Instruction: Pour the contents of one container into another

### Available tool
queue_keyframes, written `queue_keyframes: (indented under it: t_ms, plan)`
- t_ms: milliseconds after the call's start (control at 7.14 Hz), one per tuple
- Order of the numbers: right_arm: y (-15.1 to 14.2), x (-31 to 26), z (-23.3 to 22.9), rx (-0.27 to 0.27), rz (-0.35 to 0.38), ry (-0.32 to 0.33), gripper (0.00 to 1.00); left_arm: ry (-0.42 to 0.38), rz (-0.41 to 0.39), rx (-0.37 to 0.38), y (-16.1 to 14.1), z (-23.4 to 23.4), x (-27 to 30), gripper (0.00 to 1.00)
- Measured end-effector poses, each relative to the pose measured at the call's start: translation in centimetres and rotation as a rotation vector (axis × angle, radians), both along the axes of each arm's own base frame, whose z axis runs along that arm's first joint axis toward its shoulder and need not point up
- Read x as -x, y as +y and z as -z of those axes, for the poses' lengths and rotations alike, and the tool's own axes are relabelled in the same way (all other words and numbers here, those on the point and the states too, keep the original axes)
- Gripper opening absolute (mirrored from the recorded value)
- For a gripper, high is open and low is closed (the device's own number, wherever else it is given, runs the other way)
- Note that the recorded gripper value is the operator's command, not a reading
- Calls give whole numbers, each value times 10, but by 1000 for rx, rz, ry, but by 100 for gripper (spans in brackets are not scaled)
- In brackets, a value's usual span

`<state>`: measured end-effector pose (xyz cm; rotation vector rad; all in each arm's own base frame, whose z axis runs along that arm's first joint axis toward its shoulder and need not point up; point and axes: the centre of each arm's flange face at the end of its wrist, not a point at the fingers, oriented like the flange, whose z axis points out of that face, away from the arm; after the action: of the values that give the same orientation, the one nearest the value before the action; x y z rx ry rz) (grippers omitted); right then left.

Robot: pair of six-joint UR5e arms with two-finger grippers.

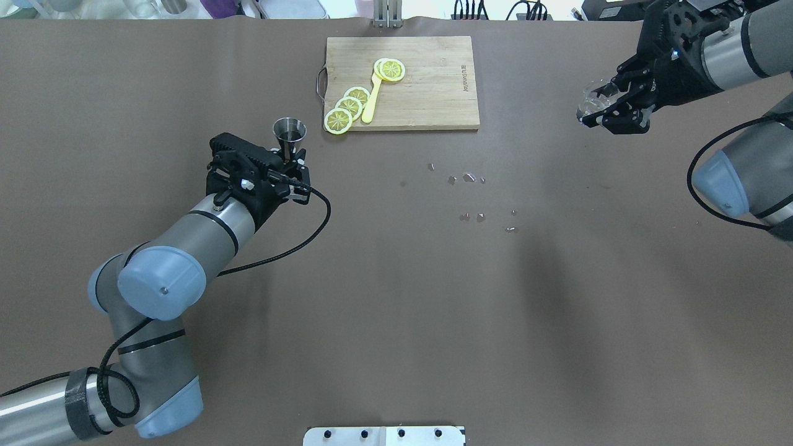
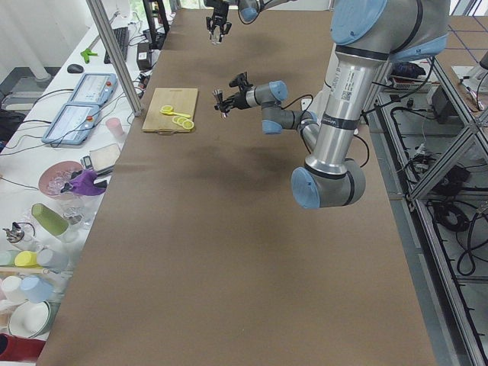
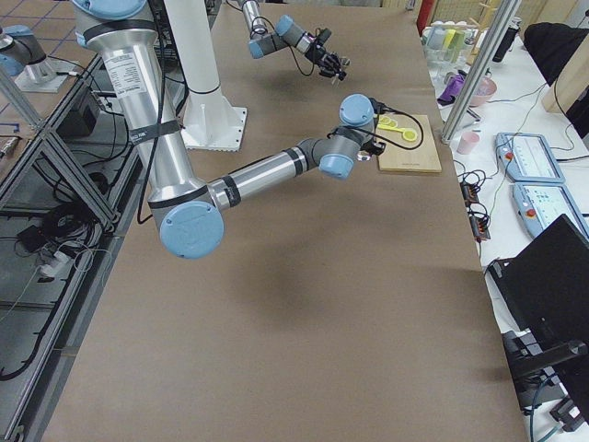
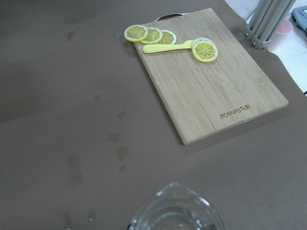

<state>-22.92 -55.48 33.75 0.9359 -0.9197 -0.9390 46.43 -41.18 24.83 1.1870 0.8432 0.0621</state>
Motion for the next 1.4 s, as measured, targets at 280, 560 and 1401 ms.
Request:
queue_keyframes:
  t_ms: [280,560,1401]
  plan:
    - [-1,10,22,-3,25,22,0,-27,-181,-118,-14,21,-17,0]
    - [-11,20,59,-58,70,69,0,-70,-343,-265,-38,28,-41,0]
    - [6,71,145,-26,144,174,0,-222,-732,-506,-162,51,-40,0]
